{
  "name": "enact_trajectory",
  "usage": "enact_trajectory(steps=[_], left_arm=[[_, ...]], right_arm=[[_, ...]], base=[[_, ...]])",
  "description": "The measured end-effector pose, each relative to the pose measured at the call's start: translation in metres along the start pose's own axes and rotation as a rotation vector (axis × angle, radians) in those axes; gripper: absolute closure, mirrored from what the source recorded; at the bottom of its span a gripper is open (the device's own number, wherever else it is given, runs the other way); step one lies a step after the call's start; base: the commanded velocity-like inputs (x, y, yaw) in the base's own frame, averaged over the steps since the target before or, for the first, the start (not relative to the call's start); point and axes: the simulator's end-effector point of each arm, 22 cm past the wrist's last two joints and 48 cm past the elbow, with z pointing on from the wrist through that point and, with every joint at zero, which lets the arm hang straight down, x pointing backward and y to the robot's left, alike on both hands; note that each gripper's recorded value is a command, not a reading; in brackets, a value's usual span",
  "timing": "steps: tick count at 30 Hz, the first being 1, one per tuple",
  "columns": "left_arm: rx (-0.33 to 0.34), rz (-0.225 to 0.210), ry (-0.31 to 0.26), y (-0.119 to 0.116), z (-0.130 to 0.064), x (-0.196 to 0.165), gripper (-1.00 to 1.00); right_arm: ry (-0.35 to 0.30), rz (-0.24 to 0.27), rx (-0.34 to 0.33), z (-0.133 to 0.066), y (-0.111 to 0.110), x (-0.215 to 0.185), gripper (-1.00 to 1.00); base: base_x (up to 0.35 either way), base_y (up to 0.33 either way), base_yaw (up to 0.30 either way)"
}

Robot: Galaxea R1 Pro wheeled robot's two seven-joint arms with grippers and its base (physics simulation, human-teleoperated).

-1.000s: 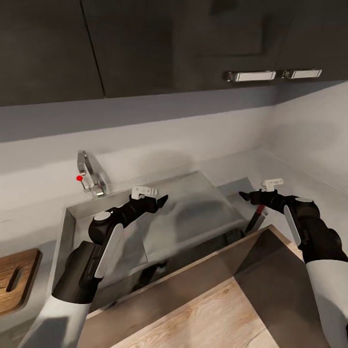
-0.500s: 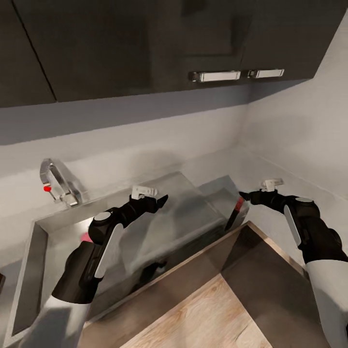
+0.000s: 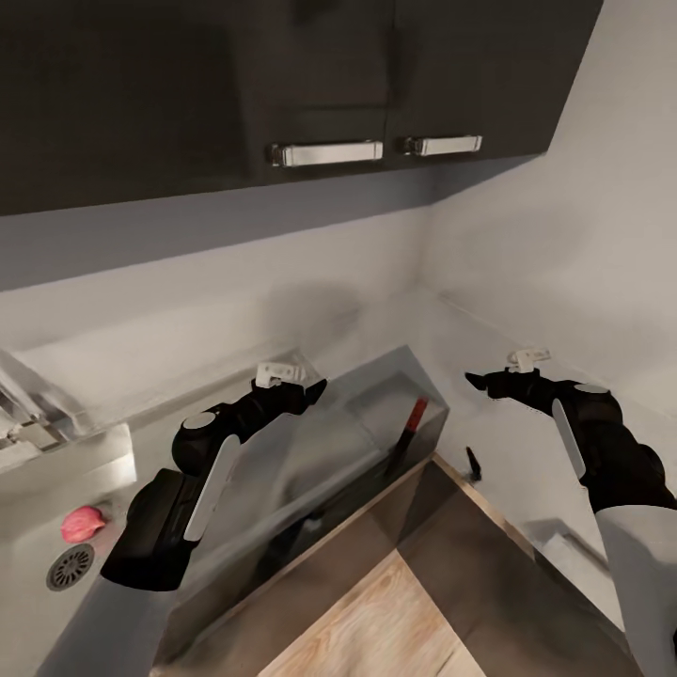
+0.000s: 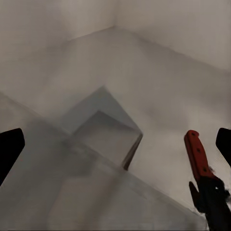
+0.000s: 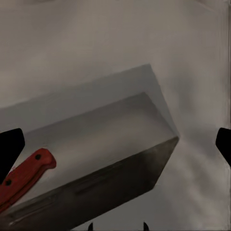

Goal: In the kitchen, take the Vidalia onion out of the sink, dice it on the chopping board with the paring knife, put the diced onion into the bowl on the countertop, then place both the paring knife and the chopping board into the sink.

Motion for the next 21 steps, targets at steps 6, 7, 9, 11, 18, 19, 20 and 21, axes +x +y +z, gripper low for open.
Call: enact_trajectory(steps=[6,7,9,11,18,19,20,21], left_arm=[[0.0,0.0,0.0,0.0,0.0001,0.0,-1.0],[0.0,0.0,0.0,0.0001,0.0001,0.0,-1.0],[0.0,0.0,0.0,0.0001,0.0,0.0,-1.0],[0.0,0.0,0.0,0.0002,0.0002,0.0002,-1.0],[0.0,0.0,0.0,0.0001,0.0003,0.0,-1.0],[0.001,0.0,-0.001,0.0,0.0003,0.0,-1.0],[0.001,0.0,-0.001,0.0,0.0004,0.0,-1.0],[0.001,0.0,0.0,-0.0002,0.0004,0.0,-1.0]], right_arm=[[0.0,0.0,0.0,0.0,-0.0001,-0.0001,-1.0],[0.0,0.001,0.0,-0.0001,-0.0001,-0.0001,-1.0],[0.001,0.001,0.0,-0.0001,-0.0001,-0.0001,-1.0],[0.001,0.001,0.0,0.0002,-0.0002,0.0001,-1.0],[-0.002,0.0,0.001,-0.0003,-0.0002,-0.0013,-1.0],[-0.006,-0.002,0.001,-0.0009,0.0001,-0.0032,-1.0],[-0.007,-0.003,0.001,-0.0011,0.0002,-0.0038,-1.0],[-0.008,-0.003,0.002,-0.0013,0.0,-0.0043,-1.0]], base=[[0.154,-0.132,0.018],[0.156,-0.117,0.109],[0.151,-0.112,0.152],[0.066,-0.049,0.212],[0.017,-0.012,0.171],[0.002,-0.001,0.03],[0.001,-0.001,0.019],[0.0,0.0,0.005]])
